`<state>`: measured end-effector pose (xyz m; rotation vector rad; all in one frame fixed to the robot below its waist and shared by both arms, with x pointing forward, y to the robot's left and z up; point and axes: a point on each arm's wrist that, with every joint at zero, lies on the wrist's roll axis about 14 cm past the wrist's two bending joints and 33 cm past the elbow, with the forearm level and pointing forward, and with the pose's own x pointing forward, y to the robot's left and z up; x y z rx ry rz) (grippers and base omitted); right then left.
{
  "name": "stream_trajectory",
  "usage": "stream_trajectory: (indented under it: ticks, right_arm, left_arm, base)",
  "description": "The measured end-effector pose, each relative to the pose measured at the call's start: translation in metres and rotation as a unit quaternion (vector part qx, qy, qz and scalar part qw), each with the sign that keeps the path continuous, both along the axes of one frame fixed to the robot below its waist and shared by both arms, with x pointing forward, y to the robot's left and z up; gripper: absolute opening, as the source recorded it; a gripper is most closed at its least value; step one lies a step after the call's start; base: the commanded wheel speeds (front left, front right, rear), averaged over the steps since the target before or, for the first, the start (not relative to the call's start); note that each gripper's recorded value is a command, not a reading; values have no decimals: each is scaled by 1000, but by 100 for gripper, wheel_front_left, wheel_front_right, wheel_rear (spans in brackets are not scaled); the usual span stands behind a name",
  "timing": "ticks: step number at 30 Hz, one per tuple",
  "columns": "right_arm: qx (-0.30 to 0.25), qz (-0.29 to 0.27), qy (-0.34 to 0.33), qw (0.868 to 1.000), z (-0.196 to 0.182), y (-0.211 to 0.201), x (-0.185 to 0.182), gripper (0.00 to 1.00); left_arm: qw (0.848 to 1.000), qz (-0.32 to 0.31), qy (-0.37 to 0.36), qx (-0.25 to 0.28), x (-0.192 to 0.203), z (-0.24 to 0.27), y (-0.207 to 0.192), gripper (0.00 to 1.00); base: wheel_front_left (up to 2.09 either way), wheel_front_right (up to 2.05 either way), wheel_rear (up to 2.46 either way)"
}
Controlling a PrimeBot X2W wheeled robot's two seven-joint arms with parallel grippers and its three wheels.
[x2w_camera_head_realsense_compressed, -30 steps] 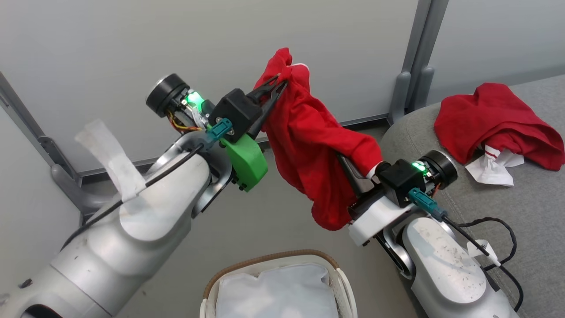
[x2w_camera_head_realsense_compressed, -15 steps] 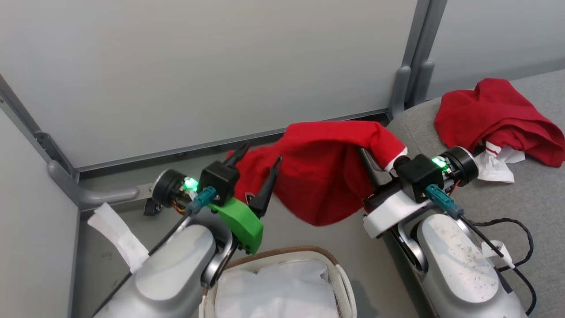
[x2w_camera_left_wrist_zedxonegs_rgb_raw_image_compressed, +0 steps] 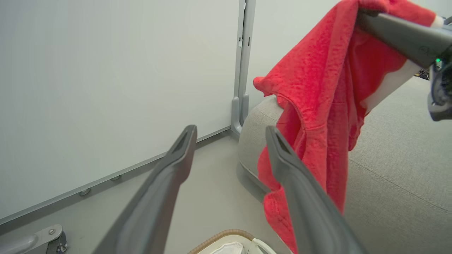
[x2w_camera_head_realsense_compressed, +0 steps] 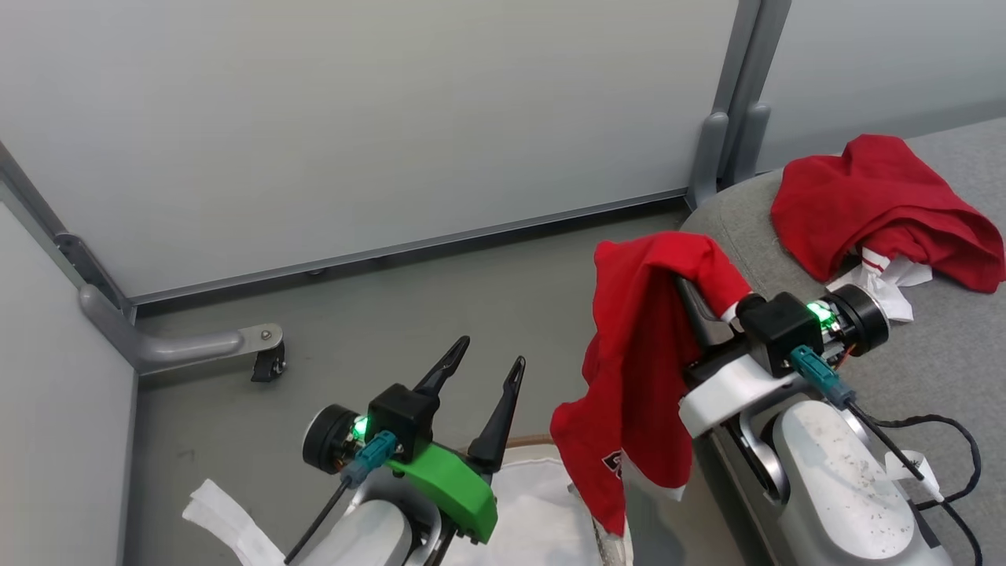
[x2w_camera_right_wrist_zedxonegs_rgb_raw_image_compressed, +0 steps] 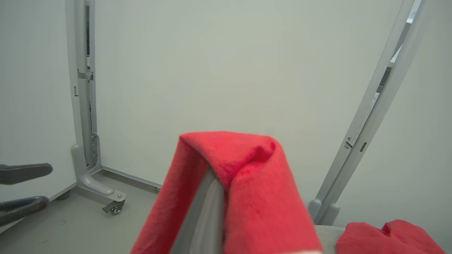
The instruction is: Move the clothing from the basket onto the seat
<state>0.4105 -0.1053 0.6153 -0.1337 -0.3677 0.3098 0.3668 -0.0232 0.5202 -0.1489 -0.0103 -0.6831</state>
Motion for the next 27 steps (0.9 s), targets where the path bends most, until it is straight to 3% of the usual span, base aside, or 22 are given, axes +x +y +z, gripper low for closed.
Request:
stream_trajectory:
  ticks: [13,27]
  right_arm:
    - [5,-50,10,999,-9,-36,-6,0]
    - [-6,-150,24,988,-22,-108,-33,0]
  left_arm:
    - [999,13,32,-17,-9,-22,2,100]
    - [996,-83,43,-2,-20,-38,-56,100]
  base:
    - [0,0,0]
    - [0,0,0]
